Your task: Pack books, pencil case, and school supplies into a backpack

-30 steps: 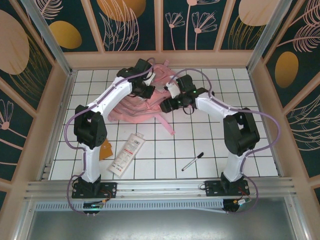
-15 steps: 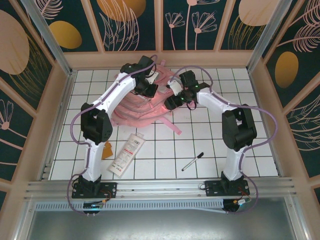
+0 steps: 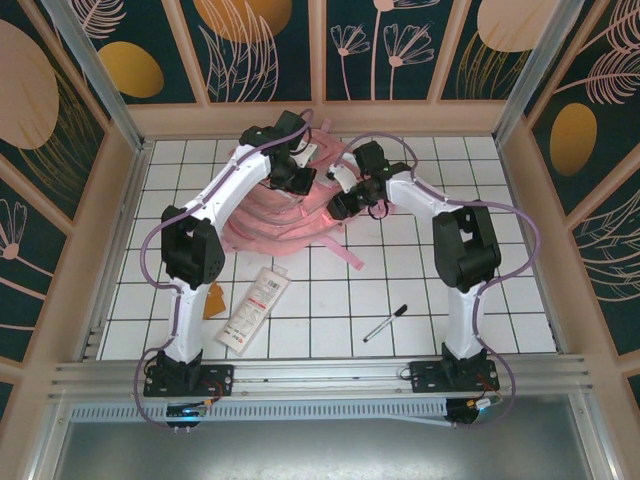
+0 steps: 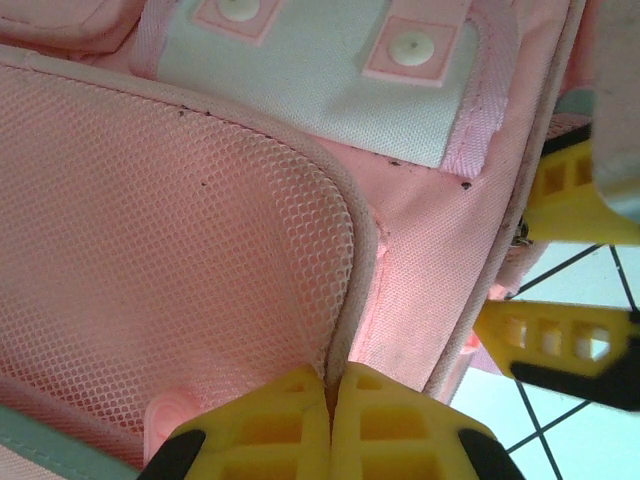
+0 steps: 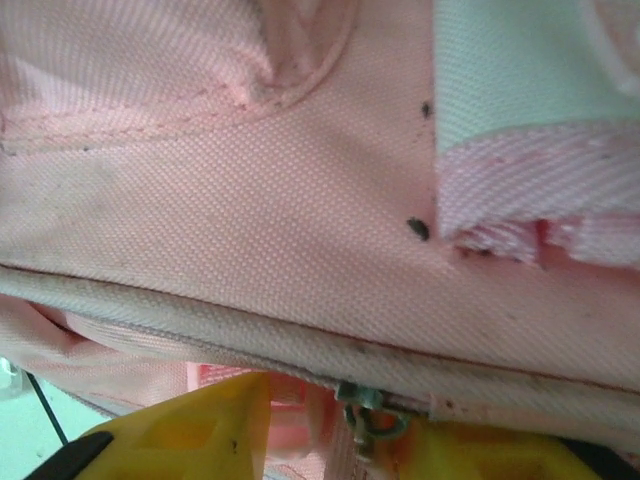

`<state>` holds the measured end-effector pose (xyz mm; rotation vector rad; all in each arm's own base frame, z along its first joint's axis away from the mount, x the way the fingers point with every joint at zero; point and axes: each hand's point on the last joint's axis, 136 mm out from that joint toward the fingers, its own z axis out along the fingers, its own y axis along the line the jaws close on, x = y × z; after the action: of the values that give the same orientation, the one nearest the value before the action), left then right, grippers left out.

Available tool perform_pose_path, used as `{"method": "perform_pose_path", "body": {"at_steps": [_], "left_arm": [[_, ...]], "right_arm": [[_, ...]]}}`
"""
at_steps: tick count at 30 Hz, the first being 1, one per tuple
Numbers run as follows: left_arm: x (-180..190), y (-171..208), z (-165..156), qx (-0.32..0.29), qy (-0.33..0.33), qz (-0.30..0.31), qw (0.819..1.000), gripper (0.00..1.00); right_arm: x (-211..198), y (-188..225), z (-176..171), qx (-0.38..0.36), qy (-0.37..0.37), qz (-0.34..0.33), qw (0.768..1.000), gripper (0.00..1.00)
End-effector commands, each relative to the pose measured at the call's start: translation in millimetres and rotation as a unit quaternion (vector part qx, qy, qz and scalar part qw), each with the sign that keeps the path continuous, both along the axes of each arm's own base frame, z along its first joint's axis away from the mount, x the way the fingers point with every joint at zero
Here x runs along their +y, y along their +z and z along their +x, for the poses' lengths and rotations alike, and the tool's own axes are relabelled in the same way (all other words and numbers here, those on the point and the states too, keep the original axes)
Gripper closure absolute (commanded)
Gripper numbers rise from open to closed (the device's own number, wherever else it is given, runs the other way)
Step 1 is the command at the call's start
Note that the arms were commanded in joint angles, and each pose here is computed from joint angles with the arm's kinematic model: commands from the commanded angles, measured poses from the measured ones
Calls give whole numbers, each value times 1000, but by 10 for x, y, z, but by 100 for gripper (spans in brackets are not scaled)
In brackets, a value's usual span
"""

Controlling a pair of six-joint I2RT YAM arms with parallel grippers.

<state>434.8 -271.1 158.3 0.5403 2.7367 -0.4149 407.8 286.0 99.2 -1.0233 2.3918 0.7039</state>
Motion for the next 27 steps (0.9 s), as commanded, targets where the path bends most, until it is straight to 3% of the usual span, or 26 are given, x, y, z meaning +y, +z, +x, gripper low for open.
{"method": "perform_pose_path", "body": {"at_steps": [1, 7, 14, 22, 27], "left_arm": [[-143, 153, 28, -3, 6, -47, 999, 100], [-100, 83, 90, -4, 32, -34, 999, 100], [-141, -3, 100, 10, 46, -45, 998, 100], [-304, 16, 106, 21, 56, -96, 994, 100], [-330, -32, 78, 25, 57, -96, 993, 100]], "right_arm": [[148, 165, 27, -2, 5, 36, 999, 80], [54, 359, -221, 38, 24, 52, 998, 100], [1, 250, -574, 128, 52, 54, 989, 100], [509, 467, -946, 186, 128, 155, 962, 100], [619, 634, -1210, 244, 177, 212, 930, 100]]}}
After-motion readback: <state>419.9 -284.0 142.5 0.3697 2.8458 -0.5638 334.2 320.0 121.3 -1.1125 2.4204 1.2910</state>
